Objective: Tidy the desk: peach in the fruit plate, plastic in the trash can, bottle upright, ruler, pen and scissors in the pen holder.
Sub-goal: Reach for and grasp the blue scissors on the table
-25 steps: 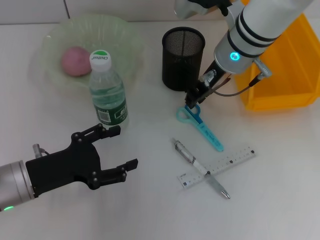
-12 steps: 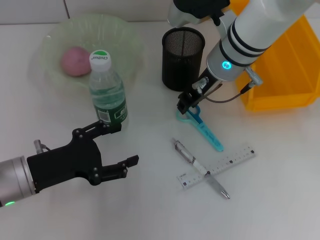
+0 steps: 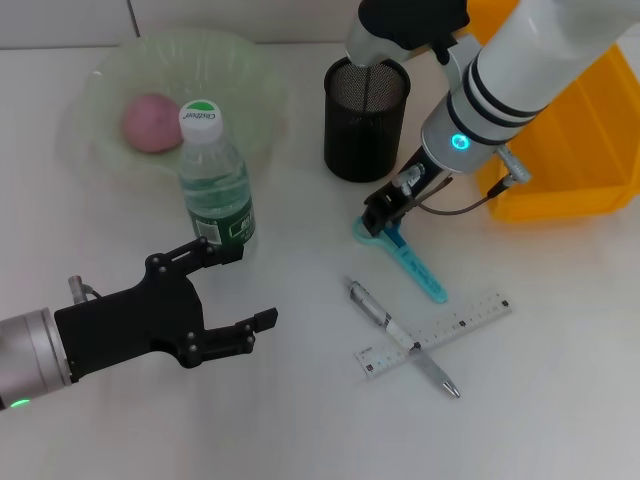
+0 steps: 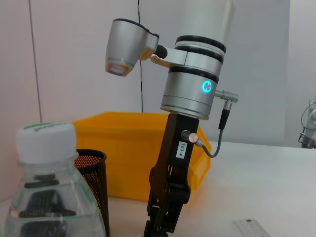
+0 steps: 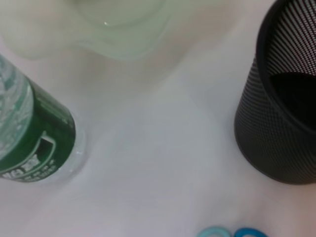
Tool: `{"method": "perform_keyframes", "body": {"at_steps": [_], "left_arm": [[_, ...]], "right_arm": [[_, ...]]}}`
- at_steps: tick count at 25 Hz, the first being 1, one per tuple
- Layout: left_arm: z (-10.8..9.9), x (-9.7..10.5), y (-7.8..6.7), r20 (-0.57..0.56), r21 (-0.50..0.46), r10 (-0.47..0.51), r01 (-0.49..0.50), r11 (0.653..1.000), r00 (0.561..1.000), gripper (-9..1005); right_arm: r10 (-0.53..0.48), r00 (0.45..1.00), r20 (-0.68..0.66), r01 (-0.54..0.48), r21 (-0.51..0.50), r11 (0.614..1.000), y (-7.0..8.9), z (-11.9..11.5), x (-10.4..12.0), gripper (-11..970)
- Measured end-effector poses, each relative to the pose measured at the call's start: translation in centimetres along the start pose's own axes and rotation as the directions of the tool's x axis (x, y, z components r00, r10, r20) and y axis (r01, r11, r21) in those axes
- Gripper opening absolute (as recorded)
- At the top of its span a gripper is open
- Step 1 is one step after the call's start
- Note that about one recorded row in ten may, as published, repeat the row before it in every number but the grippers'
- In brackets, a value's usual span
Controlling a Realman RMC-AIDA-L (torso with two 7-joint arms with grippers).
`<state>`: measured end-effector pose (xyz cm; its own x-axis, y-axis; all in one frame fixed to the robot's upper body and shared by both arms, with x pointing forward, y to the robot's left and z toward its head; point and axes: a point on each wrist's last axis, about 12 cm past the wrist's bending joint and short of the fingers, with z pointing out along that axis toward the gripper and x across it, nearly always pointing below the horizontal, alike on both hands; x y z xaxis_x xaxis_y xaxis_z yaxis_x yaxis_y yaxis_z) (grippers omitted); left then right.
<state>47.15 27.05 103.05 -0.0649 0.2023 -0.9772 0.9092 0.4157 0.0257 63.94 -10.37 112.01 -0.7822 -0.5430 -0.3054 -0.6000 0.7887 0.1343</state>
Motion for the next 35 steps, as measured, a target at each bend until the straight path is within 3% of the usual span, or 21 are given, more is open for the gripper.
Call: {"method": "perform_keyframes", "body": {"at_steps": [35], "left_arm": [[0.70,-0.45,0.37,0.014,0.011,0.008,-0.008,1.000,1.000,845]], "right_arm": [[-0.007,1.000,-0.010,0.007,0.022,1.000,-0.38,0.66,0.56,265]]}}
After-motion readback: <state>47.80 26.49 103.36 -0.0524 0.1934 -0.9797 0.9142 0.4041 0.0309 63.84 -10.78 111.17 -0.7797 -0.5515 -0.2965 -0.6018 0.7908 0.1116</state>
